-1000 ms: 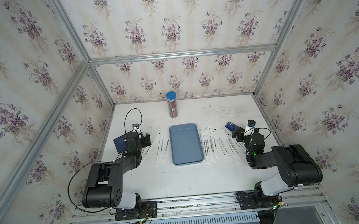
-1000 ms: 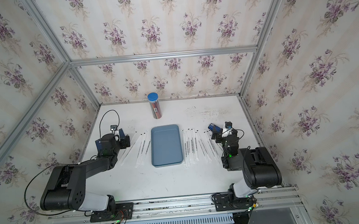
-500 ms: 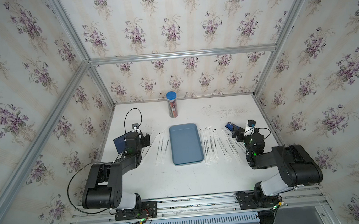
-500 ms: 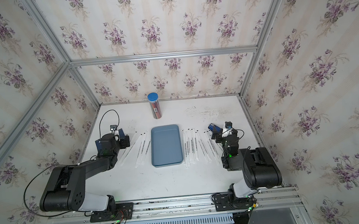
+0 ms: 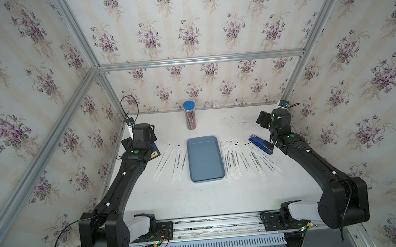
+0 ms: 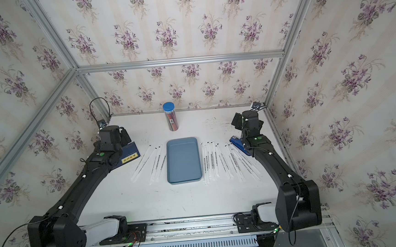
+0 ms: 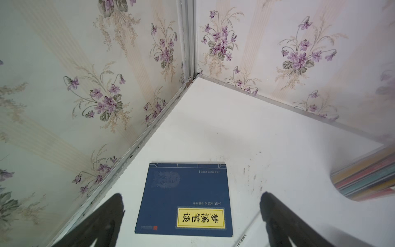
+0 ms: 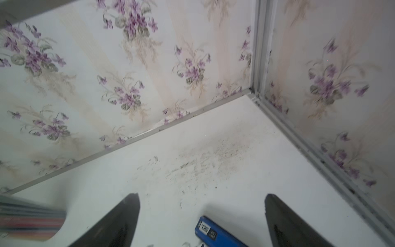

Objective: Put the straws into the storage box
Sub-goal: Pick up the straw from the center of the board.

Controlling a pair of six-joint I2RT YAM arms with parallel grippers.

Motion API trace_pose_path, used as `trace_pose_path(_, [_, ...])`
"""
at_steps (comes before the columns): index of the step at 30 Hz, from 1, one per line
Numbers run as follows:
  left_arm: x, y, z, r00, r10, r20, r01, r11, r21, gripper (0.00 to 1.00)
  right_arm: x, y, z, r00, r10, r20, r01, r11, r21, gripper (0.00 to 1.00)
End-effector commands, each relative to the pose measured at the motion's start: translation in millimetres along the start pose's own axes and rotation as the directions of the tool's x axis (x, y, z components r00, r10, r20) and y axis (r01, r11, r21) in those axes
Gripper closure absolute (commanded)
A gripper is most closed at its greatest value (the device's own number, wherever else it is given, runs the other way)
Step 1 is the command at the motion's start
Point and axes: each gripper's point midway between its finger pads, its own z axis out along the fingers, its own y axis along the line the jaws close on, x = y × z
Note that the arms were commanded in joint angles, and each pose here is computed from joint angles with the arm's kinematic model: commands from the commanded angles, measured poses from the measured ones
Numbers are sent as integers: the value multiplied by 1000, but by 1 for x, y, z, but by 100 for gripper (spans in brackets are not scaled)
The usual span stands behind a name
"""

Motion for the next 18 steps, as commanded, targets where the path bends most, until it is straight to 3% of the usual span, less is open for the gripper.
trace_pose_path(1, [51,15,-14,948,39,-315,-60,997,-56,0,71,16,-18,942,98,-322,-142,983,-114,31])
trace_pose_path(4, [60,-11,-21,907,175,-382,-127,981,150,0,83,16,-30,925,108,-363,-155,982,-104,37])
trace_pose_path(8, [48,-50,-54,954,216,-208,-100,884,456,3,111,35,-43,894,45,-446,-108,987,-117,39])
trace_pose_path(10, [44,-63,-64,965,201,-170,-83,845,529,1,129,47,-47,877,6,-480,-73,990,-121,40])
trace_pose_path(13, [54,-86,-74,947,278,-163,-133,797,590,0,166,71,-53,844,-75,-531,8,992,-127,44])
trace_pose_path(15, [67,-102,-82,930,344,-131,-195,762,617,0,192,88,-58,817,-143,-559,85,988,-128,52])
trace_pose_path(16, [74,-111,-88,918,382,-104,-237,741,628,0,206,98,-61,795,-162,-584,95,985,-144,60])
trace_pose_path(18, [87,-124,-99,904,423,-62,-290,713,639,0,221,106,-62,780,-146,-609,72,987,-144,66])
